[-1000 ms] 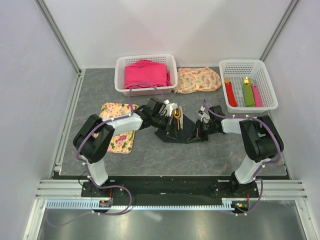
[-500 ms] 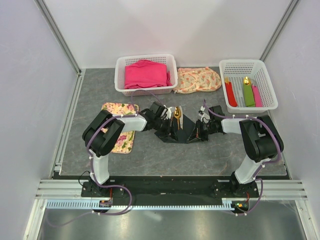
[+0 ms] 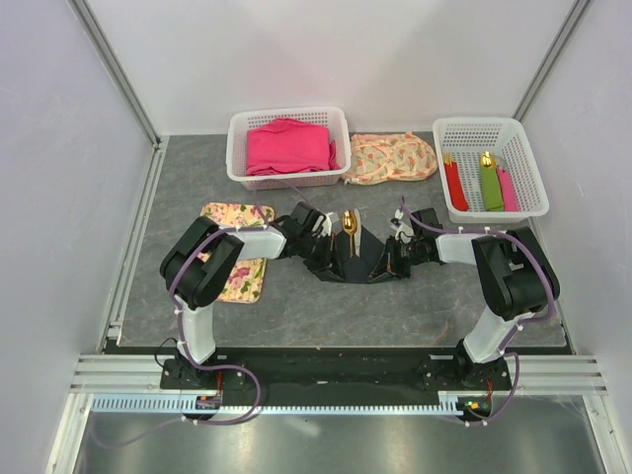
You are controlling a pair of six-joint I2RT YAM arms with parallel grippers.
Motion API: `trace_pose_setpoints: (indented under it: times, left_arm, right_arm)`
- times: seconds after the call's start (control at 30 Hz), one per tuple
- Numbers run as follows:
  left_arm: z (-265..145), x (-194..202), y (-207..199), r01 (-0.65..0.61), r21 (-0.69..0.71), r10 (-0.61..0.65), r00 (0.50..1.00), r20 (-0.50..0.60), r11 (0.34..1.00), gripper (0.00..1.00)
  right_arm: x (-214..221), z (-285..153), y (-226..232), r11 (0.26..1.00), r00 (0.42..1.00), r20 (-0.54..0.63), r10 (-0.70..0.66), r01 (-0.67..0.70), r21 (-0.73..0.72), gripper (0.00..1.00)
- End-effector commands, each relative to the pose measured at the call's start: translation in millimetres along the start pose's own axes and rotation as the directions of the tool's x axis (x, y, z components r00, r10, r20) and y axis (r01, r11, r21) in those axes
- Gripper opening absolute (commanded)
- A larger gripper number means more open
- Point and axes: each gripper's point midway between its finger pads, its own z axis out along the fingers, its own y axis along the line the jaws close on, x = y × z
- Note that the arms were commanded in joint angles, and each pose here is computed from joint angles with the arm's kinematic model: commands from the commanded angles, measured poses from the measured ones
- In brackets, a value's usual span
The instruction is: Place the utensils on the paper napkin and roll it up
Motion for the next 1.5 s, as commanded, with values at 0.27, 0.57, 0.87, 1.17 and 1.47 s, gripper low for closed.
trace_pose_setpoints:
  times: [0.27,0.57,0.87,1.17,1.47]
  left_arm:
    - [-31.9,7.0,34.4,0.085,-0.162,-0.086,0.996,0.004,0.983,0.02]
    - [-28.4,14.9,41.3,0.123,-0.174,-0.126,0.992,-0.012,0.977,0.02]
    - [-29.1,18.7,49.9,0.161,-0.199,-0.167,0.986,-0.013,0.967,0.02]
    - [-28.3,19.2,51.0,0.172,-0.2,-0.178,0.984,-0.013,0.965,0.02]
    - [-26.5,20.2,52.0,0.175,-0.198,-0.182,0.983,-0.017,0.965,0.02]
  right_arm:
    - [-8.6,0.1,-7.6,0.998,0.999,0.021,-0.033,0.032,0.051,0.0]
    - [-6.3,-4.0,-12.4,0.994,0.998,0.012,-0.067,0.066,0.086,0.0]
    - [-8.6,-11.5,-20.0,0.983,0.993,-0.008,-0.115,0.115,0.145,0.0]
    - [-13.0,-23.4,-24.9,0.966,0.985,-0.005,-0.174,0.172,0.192,0.0]
    - [-25.7,-40.1,-21.6,0.926,0.954,0.026,-0.299,0.284,0.249,0.0]
